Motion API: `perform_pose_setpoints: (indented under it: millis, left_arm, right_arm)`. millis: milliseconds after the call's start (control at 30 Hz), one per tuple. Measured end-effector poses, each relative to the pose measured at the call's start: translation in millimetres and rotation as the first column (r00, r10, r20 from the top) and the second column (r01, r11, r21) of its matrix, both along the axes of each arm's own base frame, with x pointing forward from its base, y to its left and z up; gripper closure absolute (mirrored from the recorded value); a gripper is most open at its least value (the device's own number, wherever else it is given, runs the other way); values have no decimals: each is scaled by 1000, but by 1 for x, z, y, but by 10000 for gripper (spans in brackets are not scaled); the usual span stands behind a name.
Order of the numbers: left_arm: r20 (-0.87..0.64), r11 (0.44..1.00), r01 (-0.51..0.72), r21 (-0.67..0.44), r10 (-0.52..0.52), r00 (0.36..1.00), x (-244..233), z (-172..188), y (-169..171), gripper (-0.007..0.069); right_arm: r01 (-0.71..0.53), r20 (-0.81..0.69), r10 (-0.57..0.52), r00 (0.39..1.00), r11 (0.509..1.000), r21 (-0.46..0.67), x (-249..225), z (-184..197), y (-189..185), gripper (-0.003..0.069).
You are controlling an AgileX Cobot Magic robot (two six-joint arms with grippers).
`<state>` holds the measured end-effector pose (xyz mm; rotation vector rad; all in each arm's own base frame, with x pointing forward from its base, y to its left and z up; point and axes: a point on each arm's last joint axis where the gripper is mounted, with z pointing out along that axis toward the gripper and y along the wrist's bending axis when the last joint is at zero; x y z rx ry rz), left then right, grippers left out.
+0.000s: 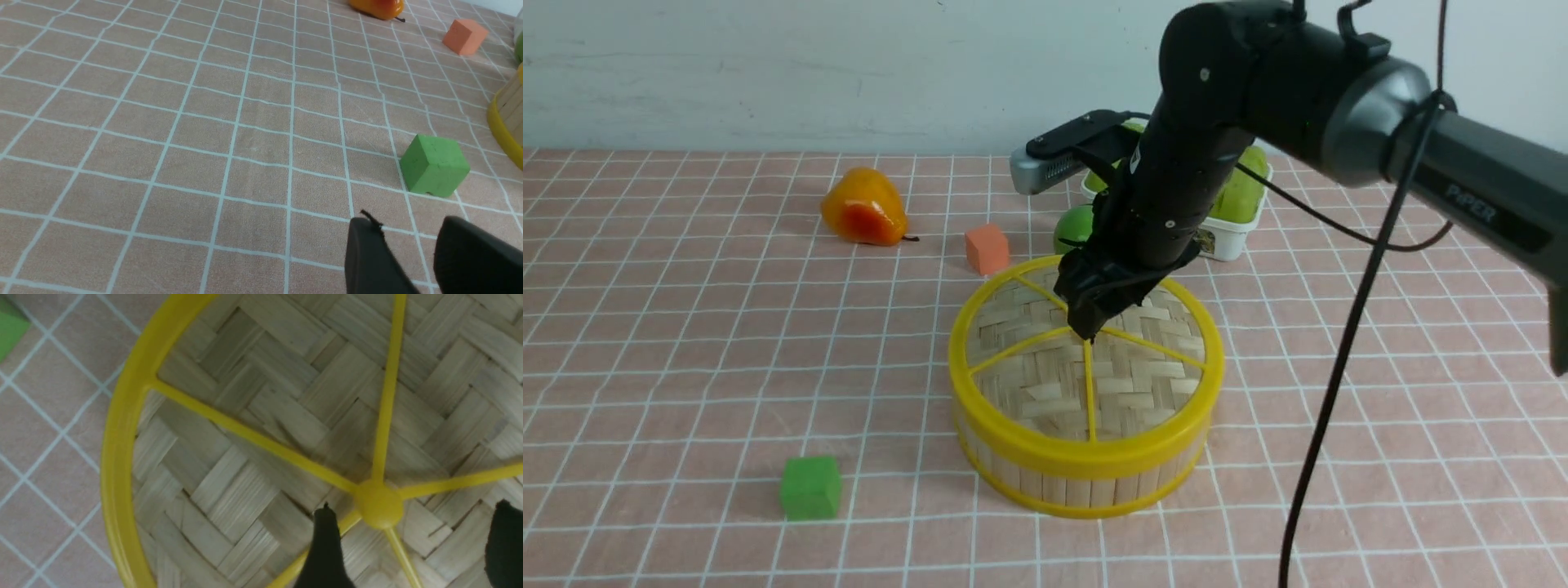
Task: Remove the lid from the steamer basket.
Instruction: Use the right arm to lift the lid of the steamer, then use the right arm to place the steamer lid on the table
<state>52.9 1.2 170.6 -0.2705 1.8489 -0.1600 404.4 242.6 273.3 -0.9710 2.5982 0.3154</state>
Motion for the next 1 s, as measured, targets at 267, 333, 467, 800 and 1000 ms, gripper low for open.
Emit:
perform_pose_setpoints:
  millis: [267, 333, 467, 800, 1000]
  left_arm:
    - [0, 1000, 0, 0, 0, 1000, 0, 0, 0, 386]
    - [0, 1000, 0, 0, 0, 1000, 0, 0, 0, 386]
    - [0, 1000, 0, 0, 0, 1000, 0, 0, 0, 386]
    - [0, 1000, 0, 0, 0, 1000, 0, 0, 0, 386]
    - [0, 1000, 0, 0, 0, 1000, 0, 0, 0, 386]
  right_arm:
    - [15, 62, -18, 998, 999, 48, 7, 0, 4, 281]
    - [13, 42, -15, 999, 999, 42, 7, -5, 5, 300]
    - [11, 10, -11, 1000, 1000, 28, 8, -13, 6, 338]
    - [11, -8, -11, 1000, 999, 46, 5, -9, 7, 582]
    - [40, 112, -47, 993, 997, 61, -20, 80, -36, 581]
